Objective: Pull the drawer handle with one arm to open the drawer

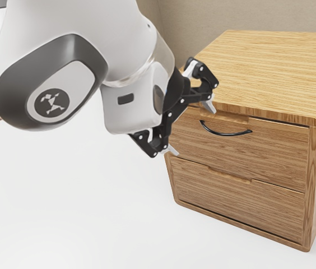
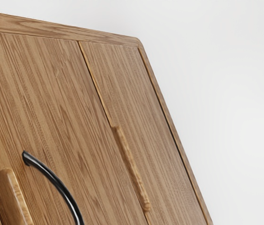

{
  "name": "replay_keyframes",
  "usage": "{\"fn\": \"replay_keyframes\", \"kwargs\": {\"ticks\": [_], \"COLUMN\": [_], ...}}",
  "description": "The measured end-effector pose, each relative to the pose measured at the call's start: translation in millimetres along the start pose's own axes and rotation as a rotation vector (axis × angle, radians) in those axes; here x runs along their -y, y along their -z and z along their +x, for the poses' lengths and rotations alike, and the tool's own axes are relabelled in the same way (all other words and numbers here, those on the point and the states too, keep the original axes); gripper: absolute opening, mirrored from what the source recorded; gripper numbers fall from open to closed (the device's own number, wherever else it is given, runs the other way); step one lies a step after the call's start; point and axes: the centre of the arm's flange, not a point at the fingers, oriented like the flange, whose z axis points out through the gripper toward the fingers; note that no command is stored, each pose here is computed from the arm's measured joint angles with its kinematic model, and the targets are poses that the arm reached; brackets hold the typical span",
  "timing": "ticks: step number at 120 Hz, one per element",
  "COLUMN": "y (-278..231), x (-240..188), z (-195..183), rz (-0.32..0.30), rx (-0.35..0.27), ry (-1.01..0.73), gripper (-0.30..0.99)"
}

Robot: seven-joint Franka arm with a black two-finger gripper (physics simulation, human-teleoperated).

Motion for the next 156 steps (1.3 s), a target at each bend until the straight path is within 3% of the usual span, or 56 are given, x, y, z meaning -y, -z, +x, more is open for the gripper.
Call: {"fn": "replay_keyframes", "kwargs": {"ticks": [41, 87, 132, 156], "y": [-26.5, -27.3, -68.5, -71.4], "x": [6.2, 11.2, 9.3, 10.5], "z": [11.7, 19.1, -1.1, -12.1], "rz": [-0.033, 0.030, -0.009, 0.000], "rx": [-0.001, -0.015, -0.011, -0.002], "ry": [-0.014, -0.021, 0.011, 0.031], "gripper": [0.67, 0.67, 0.67, 0.67]}}
